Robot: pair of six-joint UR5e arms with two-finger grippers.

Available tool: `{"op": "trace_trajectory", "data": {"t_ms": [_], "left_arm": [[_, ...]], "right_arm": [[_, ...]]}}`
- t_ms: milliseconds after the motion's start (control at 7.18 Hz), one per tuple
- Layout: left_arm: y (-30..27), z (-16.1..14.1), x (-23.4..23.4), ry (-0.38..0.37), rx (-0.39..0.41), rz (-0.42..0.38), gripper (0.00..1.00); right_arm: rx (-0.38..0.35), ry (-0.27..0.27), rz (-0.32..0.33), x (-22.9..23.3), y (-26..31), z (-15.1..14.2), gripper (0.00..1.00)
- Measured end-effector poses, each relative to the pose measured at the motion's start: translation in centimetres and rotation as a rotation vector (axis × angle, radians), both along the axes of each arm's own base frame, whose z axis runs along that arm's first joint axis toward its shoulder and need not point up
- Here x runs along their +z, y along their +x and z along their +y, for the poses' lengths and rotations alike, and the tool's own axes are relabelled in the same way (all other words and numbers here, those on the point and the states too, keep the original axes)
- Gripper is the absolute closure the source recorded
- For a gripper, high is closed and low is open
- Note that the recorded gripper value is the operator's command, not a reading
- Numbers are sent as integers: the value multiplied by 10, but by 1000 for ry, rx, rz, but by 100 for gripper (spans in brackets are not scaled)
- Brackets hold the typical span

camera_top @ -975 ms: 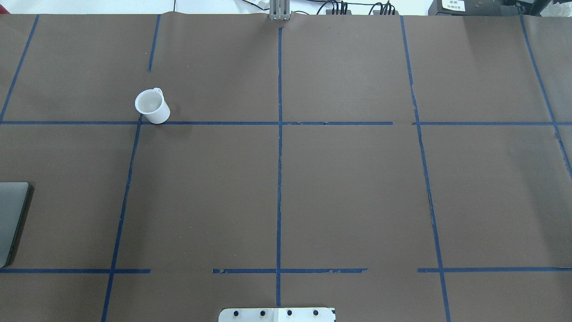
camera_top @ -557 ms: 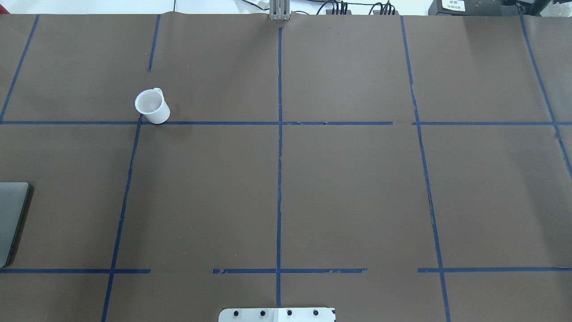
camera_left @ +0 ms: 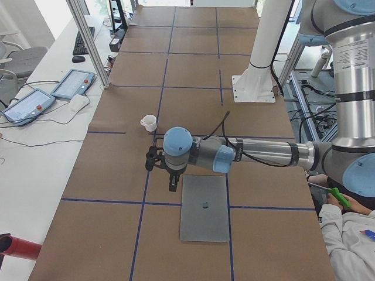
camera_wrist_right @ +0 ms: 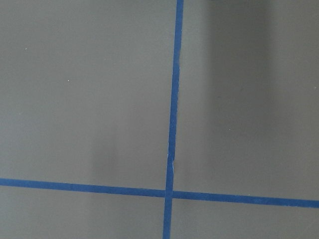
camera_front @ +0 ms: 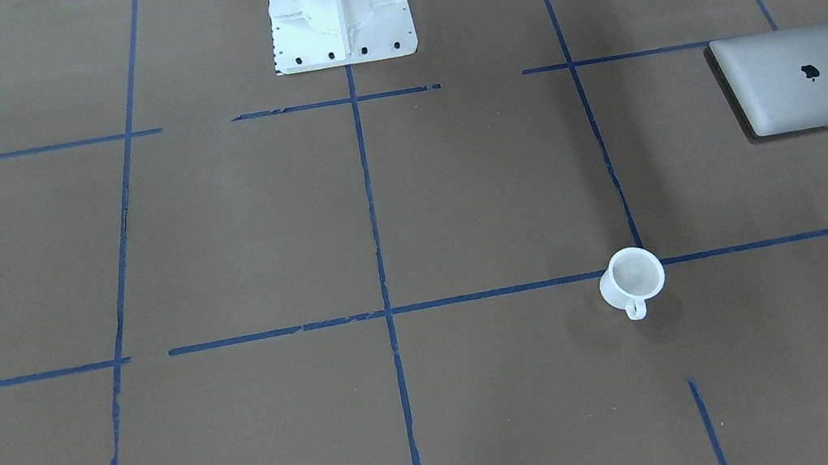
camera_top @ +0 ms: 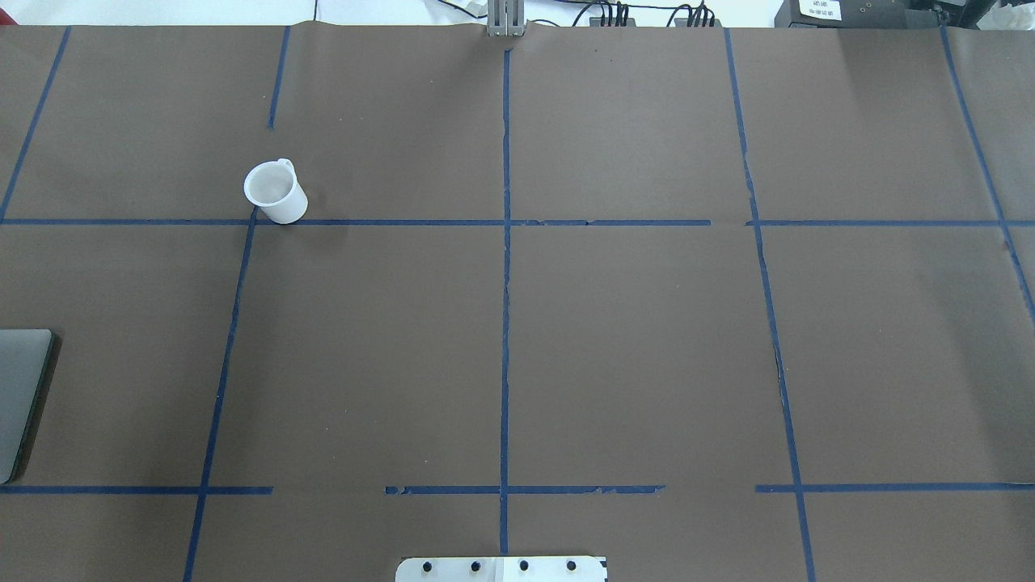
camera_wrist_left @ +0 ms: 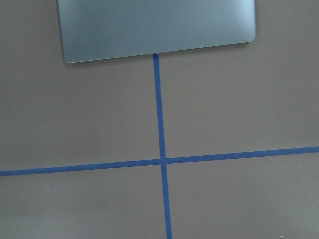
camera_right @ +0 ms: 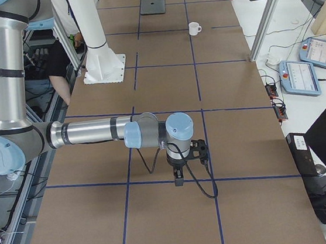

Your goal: Place cup on laptop

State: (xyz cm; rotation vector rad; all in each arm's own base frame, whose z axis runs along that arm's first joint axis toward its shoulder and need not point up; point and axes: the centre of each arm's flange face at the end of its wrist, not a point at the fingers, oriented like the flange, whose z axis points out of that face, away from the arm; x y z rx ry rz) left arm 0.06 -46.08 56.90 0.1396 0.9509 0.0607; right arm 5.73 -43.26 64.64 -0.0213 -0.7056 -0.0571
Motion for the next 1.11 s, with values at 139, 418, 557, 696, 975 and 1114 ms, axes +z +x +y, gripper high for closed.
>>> {"op": "trace_trajectory", "data": {"t_ms": [139, 418, 557, 696, 975, 1114], "left_arm": [[46, -37, -44, 22, 26, 17, 0], [146, -104, -129, 99, 36, -43, 0], [191, -138, -151, 100, 28, -76, 0], [227, -170, -163, 75, 28, -94, 0], [286, -210, -180, 17, 33, -105, 0], [314, -223, -188, -11, 35, -104, 0]], "right_arm": [[0, 0, 0, 0, 0, 0, 0], [0, 1, 0, 0, 0, 0, 0], [0, 0, 0, 0, 0, 0, 0], [0, 1, 0, 0, 0, 0, 0], [0, 1, 0, 0, 0, 0, 0], [0, 1, 0, 0, 0, 0, 0]]}}
